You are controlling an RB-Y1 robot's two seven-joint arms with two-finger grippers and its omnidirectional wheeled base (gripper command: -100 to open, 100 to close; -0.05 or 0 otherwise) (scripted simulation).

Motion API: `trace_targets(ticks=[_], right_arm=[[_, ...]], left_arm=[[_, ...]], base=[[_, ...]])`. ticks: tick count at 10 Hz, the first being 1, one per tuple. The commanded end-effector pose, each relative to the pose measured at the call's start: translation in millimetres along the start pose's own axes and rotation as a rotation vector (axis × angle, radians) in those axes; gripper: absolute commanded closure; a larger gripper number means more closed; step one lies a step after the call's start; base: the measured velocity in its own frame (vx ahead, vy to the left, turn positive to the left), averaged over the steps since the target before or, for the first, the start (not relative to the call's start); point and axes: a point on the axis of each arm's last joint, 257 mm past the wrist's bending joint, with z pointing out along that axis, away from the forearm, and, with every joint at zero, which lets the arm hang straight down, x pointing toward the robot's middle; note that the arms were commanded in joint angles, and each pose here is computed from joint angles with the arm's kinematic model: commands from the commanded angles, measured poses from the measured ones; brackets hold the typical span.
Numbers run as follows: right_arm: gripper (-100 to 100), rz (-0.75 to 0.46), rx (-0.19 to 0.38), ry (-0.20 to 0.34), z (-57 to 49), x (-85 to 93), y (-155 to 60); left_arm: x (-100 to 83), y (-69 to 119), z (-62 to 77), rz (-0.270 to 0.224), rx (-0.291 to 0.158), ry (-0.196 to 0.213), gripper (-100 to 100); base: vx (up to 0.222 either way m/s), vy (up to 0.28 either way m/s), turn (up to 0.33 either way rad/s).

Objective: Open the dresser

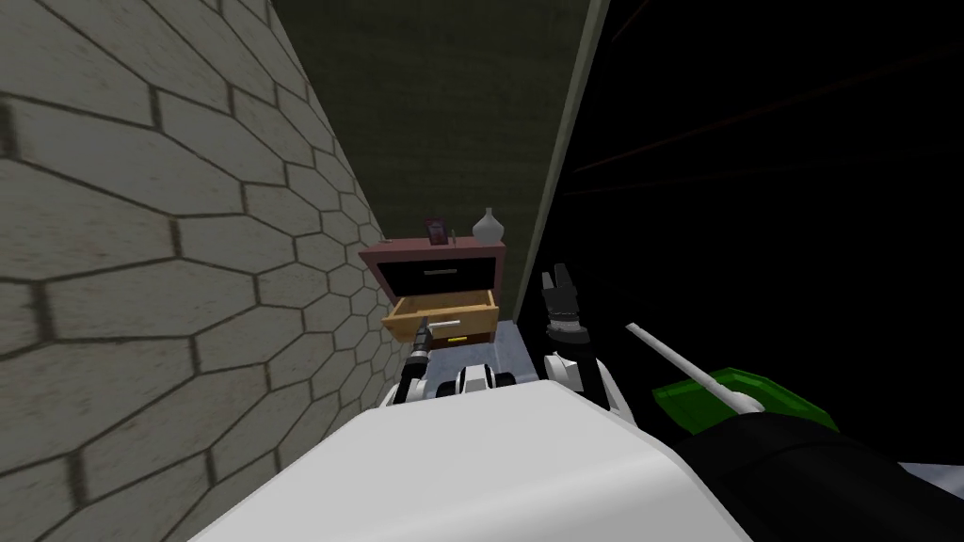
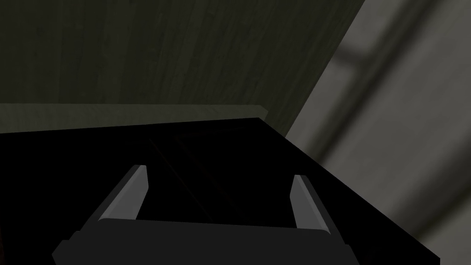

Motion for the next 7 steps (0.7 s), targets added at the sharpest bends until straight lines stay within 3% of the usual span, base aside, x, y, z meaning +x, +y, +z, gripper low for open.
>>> trace_targets(ticks=[1, 7], right_arm=[[0, 0.0, 0.0, 0.0, 0.0, 0.0, 0.0], [0, 0.0, 0.0, 0.0, 0.0, 0.0, 0.0]], left_arm=[[-0.5, -9.6, 19.0, -0.001, -0.003, 0.004, -100], [1.6, -41.5, 66.0, -0.003, -0.003, 0.015, -100]], base=[[-0.01, -0.007, -0.02], [-0.064, -0.021, 0.036]])
